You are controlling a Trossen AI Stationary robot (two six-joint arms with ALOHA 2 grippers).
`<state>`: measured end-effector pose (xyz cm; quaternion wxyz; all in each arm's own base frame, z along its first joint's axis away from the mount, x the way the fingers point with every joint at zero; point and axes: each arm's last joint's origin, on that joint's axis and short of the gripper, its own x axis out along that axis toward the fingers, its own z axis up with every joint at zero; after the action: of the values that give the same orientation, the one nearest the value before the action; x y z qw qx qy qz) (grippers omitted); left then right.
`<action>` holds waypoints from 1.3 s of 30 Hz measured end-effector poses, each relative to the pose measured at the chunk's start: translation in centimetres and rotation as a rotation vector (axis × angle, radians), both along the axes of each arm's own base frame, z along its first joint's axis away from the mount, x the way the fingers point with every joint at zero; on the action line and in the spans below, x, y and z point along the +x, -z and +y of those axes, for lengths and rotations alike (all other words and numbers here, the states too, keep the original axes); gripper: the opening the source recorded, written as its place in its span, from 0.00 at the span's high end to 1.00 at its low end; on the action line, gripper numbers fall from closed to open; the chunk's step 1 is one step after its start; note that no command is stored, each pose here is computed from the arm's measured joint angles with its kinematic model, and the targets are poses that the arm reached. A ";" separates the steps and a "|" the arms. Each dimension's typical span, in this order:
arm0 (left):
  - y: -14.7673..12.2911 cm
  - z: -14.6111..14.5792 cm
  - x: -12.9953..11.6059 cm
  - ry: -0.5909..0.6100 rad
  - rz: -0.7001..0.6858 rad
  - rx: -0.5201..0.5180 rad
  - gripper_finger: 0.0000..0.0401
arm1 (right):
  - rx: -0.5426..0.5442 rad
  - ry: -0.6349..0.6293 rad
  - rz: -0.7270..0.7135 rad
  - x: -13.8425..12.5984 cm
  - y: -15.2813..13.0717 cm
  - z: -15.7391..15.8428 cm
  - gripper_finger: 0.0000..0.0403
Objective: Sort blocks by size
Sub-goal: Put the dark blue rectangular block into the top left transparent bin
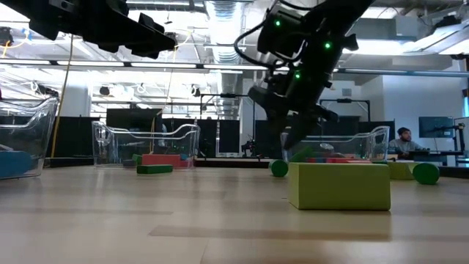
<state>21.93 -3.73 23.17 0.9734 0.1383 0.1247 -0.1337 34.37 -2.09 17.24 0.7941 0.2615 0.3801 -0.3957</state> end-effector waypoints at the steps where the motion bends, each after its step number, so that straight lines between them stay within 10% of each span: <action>1: 0.0 0.0 0.0 0.000 0.000 -0.001 0.61 | 0.002 0.006 0.004 -0.1 0.0 0.0 0.42; 22: 0.0 -0.1 0.0 0.004 0.000 -0.005 0.61 | 0.038 0.020 0.128 -0.1 2.9 1.0 0.42; 39: 0.0 -0.1 0.0 0.004 0.000 -0.002 0.61 | 0.039 -0.090 0.144 -2.2 -0.6 5.0 0.42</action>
<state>21.91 -3.85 23.17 0.9732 0.1375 0.1243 -0.1360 32.14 2.87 17.88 0.7767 0.2302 0.4551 -0.3697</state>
